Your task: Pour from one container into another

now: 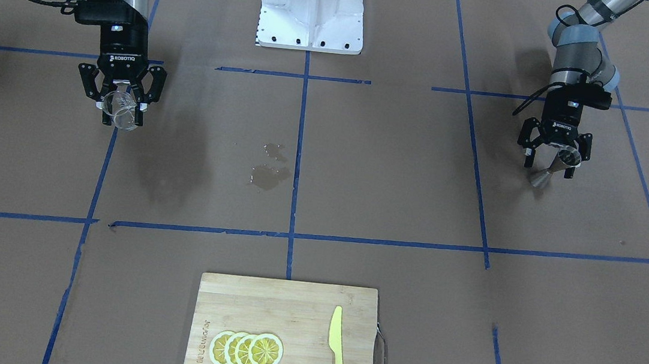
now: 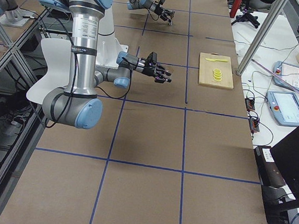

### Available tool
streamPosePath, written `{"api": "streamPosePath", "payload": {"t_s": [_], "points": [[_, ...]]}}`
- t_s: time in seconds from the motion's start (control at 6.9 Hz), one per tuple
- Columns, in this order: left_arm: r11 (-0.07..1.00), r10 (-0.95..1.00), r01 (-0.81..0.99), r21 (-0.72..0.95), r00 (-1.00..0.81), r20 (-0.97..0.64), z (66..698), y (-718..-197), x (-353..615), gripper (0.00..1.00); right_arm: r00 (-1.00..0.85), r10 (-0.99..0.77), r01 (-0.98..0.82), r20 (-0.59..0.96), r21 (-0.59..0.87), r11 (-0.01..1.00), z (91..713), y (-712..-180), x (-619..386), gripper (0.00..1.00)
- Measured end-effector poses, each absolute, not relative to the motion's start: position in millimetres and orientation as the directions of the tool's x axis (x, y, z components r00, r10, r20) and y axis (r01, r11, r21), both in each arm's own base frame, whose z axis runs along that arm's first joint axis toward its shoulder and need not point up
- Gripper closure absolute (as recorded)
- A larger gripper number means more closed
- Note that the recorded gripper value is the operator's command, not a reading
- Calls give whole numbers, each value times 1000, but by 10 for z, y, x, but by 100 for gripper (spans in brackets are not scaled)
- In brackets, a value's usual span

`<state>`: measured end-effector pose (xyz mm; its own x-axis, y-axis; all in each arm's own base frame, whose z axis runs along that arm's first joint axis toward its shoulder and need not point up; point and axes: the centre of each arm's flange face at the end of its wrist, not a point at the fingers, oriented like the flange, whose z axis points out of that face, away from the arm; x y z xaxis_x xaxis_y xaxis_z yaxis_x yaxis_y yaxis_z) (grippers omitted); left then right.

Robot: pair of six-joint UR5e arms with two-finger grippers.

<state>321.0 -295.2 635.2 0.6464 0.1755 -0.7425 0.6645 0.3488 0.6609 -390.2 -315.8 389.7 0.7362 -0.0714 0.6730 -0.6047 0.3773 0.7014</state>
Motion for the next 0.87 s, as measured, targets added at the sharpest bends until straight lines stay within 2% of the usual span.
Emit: {"api": "streamPosePath", "payload": {"t_s": [0.44,0.87], "points": [[353,205,710,609,576,-791,6464,-2782,2796,0,737,-71,-604,673,702,377,3895,-3159,-3905,100],[383,249,704,598,544,-801,6400,-2591,2838,0,735,-72,-605,674,701,377,3886,-3159,-3906,100]]}}
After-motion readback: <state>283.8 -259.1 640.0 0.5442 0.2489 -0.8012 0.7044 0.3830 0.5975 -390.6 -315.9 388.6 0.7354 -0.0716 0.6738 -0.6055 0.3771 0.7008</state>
